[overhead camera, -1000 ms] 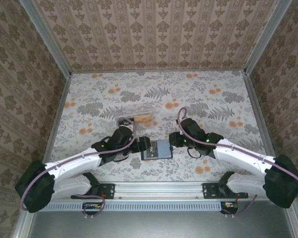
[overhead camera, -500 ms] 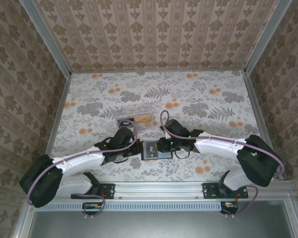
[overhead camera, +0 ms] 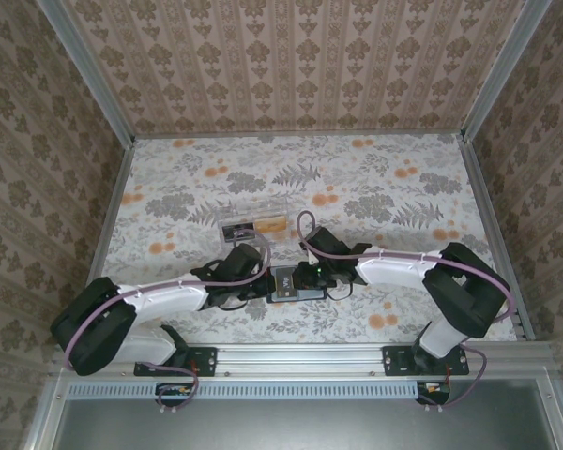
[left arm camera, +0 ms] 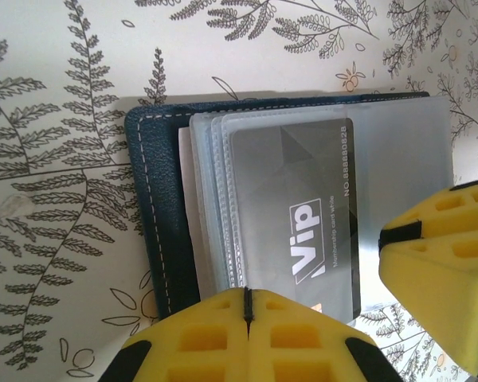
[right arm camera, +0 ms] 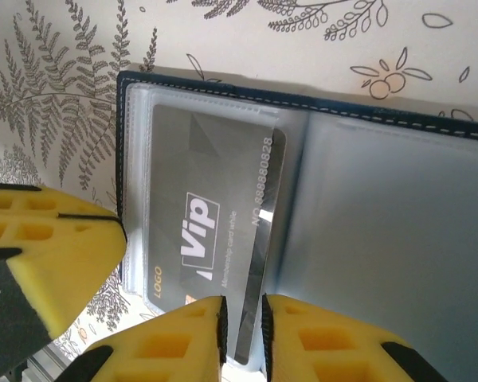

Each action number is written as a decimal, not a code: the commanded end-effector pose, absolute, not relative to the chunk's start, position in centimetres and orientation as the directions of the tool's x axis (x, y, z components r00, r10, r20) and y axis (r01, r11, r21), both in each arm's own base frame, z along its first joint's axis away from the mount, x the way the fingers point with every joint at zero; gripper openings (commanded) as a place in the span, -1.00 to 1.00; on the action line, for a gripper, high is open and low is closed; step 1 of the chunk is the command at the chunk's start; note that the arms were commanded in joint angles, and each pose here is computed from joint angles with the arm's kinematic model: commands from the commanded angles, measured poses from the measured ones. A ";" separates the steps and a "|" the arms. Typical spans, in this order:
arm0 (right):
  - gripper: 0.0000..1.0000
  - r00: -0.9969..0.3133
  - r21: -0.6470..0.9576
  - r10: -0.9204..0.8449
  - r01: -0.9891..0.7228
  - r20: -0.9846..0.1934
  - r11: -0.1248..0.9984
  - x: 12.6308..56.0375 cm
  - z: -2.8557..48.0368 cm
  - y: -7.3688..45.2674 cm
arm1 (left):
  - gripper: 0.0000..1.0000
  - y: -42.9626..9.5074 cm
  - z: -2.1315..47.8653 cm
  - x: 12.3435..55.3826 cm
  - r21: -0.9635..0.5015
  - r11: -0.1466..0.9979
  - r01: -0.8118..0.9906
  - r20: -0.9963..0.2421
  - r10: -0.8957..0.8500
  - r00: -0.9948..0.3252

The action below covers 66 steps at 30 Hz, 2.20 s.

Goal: Take the credit cards out of the card holder

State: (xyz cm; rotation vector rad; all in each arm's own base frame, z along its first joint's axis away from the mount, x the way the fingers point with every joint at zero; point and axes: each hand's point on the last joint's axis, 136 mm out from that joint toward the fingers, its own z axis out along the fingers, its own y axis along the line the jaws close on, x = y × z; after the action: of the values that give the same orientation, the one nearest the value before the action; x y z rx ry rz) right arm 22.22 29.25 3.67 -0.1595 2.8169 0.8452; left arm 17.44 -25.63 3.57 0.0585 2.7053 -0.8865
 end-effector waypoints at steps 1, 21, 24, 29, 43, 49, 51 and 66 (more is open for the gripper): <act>-0.52 -0.979 0.558 -0.034 -0.143 -0.201 0.817 22.7 3.7 29.9 | -1.00 -25.7 3.6 17.6 -0.549 0.824 0.137 -0.298 -0.040 -0.954; -0.56 -0.987 0.594 -0.006 -0.100 -0.158 0.799 22.8 2.7 30.1 | -1.00 -25.5 1.7 16.6 -0.493 0.862 0.117 -0.255 -0.014 -0.967; -0.59 -0.987 0.598 -0.002 -0.100 -0.162 0.796 22.8 2.9 30.0 | -1.00 -25.5 1.8 16.6 -0.493 0.862 0.119 -0.257 -0.014 -0.966; -0.49 -0.986 0.559 0.012 -0.083 -0.165 0.825 22.8 2.5 28.9 | -1.00 -25.5 1.9 16.7 -0.492 0.862 0.121 -0.258 -0.012 -0.966; -0.73 -0.986 0.636 0.023 -0.088 -0.164 0.767 22.7 3.5 30.1 | -1.00 -25.6 1.7 16.5 -0.491 0.862 0.125 -0.257 -0.006 -0.966; -1.00 -0.982 0.638 0.048 -0.081 -0.183 0.766 23.0 3.9 29.3 | -1.00 -25.6 1.8 16.5 -0.489 0.863 0.125 -0.260 -0.007 -0.966; -1.00 -0.979 0.640 0.055 -0.085 -0.196 0.764 23.1 4.3 29.0 | -1.00 -25.5 1.8 16.6 -0.485 0.866 0.123 -0.260 -0.008 -0.966; -1.00 -0.971 0.625 0.102 -0.057 -0.215 0.778 23.5 4.6 26.1 | -1.00 -25.3 2.4 16.8 -0.464 0.875 0.140 -0.273 0.009 -0.962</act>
State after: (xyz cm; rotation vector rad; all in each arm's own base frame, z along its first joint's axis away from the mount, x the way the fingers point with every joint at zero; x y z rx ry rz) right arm 23.96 26.81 4.81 0.0429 2.7265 0.9881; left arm 16.82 -25.53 2.25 0.0854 2.7694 -0.7612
